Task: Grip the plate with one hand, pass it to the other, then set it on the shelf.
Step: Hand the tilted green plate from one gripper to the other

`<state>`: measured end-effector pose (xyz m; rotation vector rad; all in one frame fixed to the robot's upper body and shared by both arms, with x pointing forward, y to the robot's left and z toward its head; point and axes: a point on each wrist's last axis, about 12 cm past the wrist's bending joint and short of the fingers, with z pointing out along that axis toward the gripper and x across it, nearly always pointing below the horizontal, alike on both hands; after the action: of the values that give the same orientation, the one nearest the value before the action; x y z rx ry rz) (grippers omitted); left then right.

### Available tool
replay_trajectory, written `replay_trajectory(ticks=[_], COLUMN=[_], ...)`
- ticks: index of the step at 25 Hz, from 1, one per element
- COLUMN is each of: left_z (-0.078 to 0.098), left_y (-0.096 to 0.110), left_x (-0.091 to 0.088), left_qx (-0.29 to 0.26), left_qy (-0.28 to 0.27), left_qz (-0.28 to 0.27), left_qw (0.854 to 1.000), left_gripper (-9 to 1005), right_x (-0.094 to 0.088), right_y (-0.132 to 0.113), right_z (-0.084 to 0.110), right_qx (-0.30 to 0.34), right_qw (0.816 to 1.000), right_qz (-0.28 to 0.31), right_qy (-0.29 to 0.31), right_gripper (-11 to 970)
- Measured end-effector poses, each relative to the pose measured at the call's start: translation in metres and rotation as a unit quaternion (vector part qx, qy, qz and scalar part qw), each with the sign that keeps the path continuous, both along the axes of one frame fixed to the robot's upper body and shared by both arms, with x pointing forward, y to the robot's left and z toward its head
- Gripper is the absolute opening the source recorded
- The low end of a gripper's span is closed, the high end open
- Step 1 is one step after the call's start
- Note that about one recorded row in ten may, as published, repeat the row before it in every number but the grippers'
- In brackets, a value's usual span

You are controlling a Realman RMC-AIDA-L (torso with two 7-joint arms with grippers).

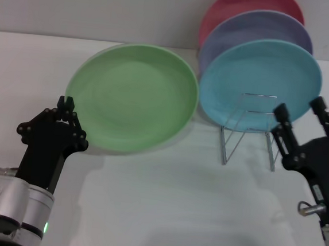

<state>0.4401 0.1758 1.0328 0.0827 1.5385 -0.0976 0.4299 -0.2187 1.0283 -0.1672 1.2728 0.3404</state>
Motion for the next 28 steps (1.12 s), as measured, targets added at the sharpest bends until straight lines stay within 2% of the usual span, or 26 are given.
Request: replay_trajectory(ticks=[11,19,28], left_z=[0.005,0.012,0.011], left_y=[-0.007,-0.015,-0.017], left_x=[-0.01,-0.015,-0.018], left_qx=[-0.002,0.013,0.017], left_qy=[0.002,-0.002,0.003], left_qz=[0.031,0.041,0.041], left_qw=[1.0,0.999,0.999], left_gripper=[30,30,30], right_x=[0.028,0.044,0.056], right_y=[0.02,0.027,0.035], right_z=[0.002,-0.002,-0.006], right_qx=[-0.012,-0.009,-0.013], right_qw=[0.994,0.987,0.983], right_qz=[0.101,0.143,0.157], right_qy=[0.038,0.072,0.099], right_gripper=[656,655,654])
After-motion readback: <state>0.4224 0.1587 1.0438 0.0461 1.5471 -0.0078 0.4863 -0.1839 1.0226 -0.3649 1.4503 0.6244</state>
